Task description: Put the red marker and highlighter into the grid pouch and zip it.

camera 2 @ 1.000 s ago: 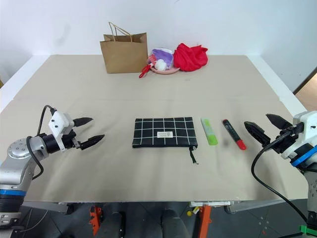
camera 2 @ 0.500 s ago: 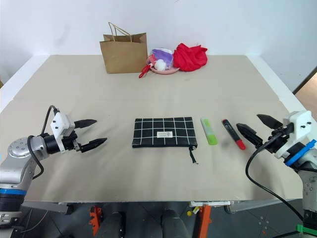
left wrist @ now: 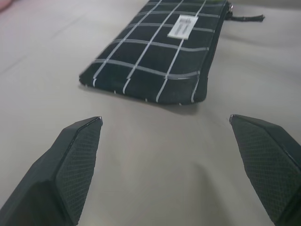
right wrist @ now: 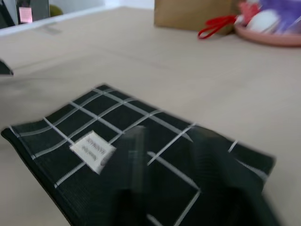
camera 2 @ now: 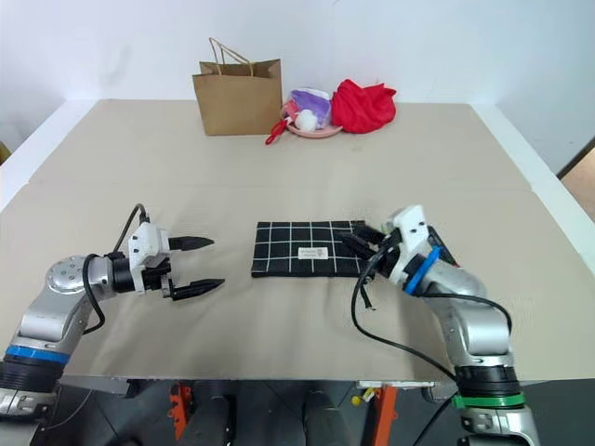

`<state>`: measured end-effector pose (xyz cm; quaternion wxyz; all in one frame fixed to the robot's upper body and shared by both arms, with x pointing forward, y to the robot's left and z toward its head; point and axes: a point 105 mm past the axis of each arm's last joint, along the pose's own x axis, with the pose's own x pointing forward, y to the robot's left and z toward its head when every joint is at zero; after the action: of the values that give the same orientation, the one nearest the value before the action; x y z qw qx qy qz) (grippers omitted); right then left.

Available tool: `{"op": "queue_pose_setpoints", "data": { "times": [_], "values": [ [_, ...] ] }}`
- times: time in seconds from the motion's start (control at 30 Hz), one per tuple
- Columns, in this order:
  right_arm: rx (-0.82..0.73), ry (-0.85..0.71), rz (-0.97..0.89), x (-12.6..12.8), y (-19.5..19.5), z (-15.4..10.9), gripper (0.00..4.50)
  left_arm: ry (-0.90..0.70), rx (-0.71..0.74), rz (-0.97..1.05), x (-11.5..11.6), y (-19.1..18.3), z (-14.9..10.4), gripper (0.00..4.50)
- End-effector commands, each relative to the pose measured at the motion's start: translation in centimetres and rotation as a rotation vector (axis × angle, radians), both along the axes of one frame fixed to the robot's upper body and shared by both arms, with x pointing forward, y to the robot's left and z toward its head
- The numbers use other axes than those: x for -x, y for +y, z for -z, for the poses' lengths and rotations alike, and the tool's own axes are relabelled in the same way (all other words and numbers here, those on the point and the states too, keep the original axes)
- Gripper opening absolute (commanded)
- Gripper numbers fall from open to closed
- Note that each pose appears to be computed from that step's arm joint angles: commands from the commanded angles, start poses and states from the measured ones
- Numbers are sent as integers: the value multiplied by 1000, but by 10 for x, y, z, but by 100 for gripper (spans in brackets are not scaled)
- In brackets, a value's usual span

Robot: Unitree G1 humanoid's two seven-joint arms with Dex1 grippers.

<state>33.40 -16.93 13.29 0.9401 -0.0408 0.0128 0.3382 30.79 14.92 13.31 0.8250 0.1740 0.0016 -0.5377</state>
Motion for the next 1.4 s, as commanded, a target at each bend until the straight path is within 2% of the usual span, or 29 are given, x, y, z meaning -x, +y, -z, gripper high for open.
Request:
{"op": "queue_pose_setpoints", "data": {
  "times": [0.03,0.13,0.33,0.47,0.8,1.13,1.23,1.33,1.37,1.4],
  "values": [
    [30,2,94,-6,-11,14,8,-47,-9,31,0,-6,-4,450],
    [34,23,154,-9,-18,26,8,-55,-13,41,1,-9,-4,450],
    [94,28,109,-1,-11,44,8,-112,-53,33,-6,-8,-2,450],
    [102,-6,94,-3,-6,41,8,-182,-102,44,-13,-11,4,450],
    [107,-51,54,-3,3,34,8,-211,-114,160,-29,-41,17,450],
    [112,-69,57,1,1,31,8,-162,-118,278,-37,-62,23,450],
    [113,-71,59,3,0,30,0,-146,-128,321,-34,-65,27,365],
    [114,-73,59,4,-1,30,0,-146,-132,342,-34,-67,28,225],
    [115,-73,57,4,-1,30,0,-144,-137,350,-33,-68,29,158],
    [117,-74,54,4,-1,30,0,-141,-144,361,-33,-69,30,119]
  ]
}}
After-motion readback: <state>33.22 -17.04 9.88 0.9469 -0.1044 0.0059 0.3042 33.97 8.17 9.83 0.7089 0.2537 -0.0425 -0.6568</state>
